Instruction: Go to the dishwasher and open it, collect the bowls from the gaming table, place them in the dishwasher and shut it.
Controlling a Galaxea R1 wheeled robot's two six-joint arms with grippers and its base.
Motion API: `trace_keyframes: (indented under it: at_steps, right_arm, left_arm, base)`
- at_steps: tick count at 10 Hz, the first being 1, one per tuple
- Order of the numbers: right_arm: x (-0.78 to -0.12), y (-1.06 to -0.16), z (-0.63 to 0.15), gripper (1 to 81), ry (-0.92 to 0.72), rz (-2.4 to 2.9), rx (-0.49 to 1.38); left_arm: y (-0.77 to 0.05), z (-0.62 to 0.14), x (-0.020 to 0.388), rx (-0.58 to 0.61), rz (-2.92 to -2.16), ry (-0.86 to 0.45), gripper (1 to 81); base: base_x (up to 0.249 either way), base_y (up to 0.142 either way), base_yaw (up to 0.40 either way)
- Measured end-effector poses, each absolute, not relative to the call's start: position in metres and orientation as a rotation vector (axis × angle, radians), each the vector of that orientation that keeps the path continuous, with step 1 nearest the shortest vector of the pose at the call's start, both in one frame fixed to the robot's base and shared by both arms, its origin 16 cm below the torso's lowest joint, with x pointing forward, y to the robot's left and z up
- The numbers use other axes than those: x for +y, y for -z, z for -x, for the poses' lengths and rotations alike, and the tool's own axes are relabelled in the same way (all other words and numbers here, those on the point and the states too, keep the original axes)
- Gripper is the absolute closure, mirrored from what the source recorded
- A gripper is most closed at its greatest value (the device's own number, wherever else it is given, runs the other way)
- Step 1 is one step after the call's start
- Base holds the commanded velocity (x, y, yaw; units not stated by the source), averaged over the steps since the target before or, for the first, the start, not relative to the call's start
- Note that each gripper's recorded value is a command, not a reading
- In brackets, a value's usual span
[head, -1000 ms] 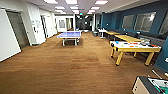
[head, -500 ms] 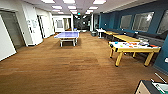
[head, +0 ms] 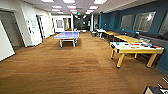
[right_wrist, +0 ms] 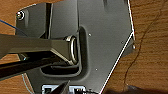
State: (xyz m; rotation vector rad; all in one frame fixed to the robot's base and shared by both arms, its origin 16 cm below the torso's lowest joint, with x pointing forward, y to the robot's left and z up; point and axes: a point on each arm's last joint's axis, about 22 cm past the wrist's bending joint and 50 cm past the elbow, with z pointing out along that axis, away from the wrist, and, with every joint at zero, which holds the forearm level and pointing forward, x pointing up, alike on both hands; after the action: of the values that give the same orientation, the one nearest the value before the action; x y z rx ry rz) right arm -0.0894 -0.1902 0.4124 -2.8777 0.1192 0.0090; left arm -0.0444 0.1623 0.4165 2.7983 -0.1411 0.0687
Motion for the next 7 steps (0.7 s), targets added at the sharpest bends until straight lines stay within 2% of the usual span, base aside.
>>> trace_keyframes:
  at_steps: [7]
  right_arm:
    - [-0.1884, -0.4125, 0.0891, 1.0, -0.008, 2.876, 0.119]
  left_arm:
    - [-0.4165, 0.0464, 0.1623, -0.141, -2.798, -0.065, 1.0]
  base:
    - [0.235, 0.0, 0.0]
